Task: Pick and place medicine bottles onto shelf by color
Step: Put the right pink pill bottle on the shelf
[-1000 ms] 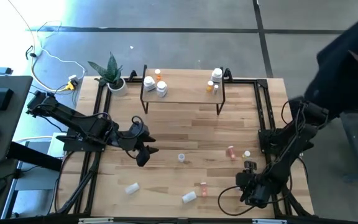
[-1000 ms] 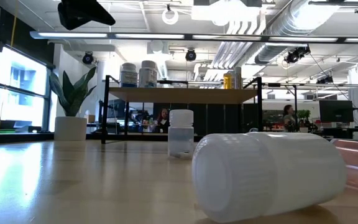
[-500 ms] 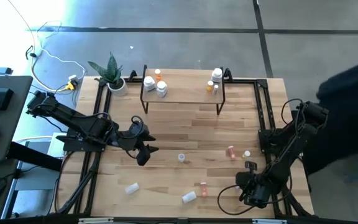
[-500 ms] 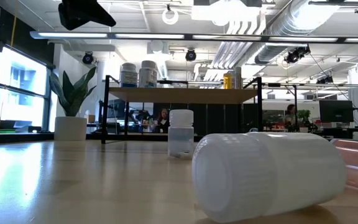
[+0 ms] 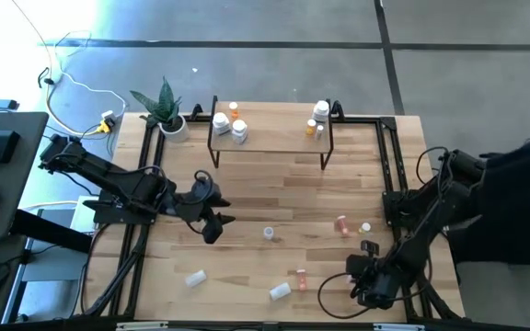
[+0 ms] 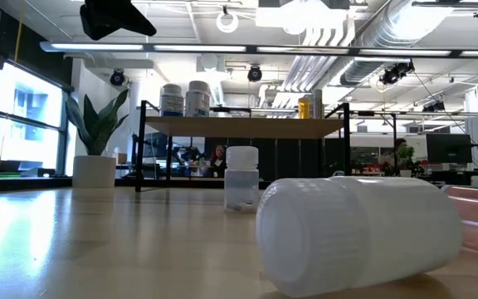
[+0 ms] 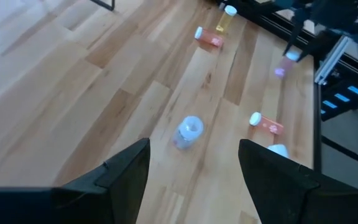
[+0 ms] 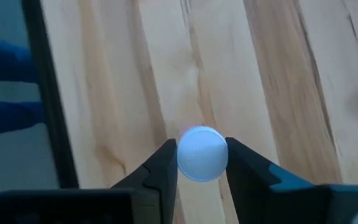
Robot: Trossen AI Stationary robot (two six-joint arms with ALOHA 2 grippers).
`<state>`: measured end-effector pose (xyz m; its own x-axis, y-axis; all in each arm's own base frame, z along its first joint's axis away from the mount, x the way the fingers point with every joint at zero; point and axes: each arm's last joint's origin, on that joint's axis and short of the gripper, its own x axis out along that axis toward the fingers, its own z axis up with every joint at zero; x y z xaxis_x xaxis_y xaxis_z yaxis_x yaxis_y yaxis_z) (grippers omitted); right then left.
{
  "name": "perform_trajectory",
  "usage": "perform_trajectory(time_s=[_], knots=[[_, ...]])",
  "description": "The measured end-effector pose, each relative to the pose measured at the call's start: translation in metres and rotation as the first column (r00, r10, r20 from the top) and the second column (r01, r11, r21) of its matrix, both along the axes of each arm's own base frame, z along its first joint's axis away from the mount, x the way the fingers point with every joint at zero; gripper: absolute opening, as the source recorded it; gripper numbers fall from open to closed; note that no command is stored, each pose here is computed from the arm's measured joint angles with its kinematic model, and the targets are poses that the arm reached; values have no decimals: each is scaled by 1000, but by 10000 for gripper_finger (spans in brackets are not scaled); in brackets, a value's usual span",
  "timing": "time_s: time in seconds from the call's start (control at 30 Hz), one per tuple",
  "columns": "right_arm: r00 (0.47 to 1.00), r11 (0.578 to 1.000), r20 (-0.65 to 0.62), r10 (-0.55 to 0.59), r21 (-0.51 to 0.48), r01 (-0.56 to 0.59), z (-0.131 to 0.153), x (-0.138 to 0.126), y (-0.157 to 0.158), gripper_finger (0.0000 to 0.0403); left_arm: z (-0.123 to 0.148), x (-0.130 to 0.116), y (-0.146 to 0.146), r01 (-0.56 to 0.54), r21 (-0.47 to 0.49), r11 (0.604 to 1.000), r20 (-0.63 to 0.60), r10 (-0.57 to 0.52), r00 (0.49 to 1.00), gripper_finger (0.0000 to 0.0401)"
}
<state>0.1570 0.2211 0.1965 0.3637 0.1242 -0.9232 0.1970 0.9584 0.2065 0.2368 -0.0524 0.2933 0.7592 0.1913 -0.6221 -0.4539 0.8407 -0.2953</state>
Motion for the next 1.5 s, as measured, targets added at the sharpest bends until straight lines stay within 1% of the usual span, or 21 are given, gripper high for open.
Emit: perform_trajectory(time_s=[0.13, 0.33, 0.57, 0.67, 0.9, 1.1, 1.3, 1.5], knots=[[1000, 1000, 15, -26, 12, 26, 11, 12, -3, 100, 0, 1, 5, 1, 49, 999, -8, 0, 1000, 236], [994, 994, 38, -103, 41, 101, 27, 38, -14, 99, 0, 3, 15, 11, 111, 994, -28, -8, 1000, 236], [981, 982, 68, -184, 64, 179, 52, 75, -43, 99, 0, 4, 27, 29, 186, 982, -57, -19, 998, 236], [972, 973, 72, -223, 74, 218, 62, 91, -61, 99, 0, 5, 33, 29, 212, 977, -68, -15, 998, 236], [947, 958, 145, -288, 59, 282, 94, 123, -108, 99, 0, 6, 49, 29, 276, 961, -99, -2, 995, 236], [910, 941, 243, -336, 39, 337, 128, 143, -155, 99, 0, 5, 64, 43, 339, 940, -136, 4, 991, 236], [863, 918, 338, -375, 3, 398, 156, 152, -206, 99, 0, 4, 77, 43, 381, 924, -164, 22, 986, 236], [841, 896, 400, -365, -93, 434, 175, 150, -257, 99, 0, 3, 91, 13, 400, 917, -177, 63, 982, 236]])
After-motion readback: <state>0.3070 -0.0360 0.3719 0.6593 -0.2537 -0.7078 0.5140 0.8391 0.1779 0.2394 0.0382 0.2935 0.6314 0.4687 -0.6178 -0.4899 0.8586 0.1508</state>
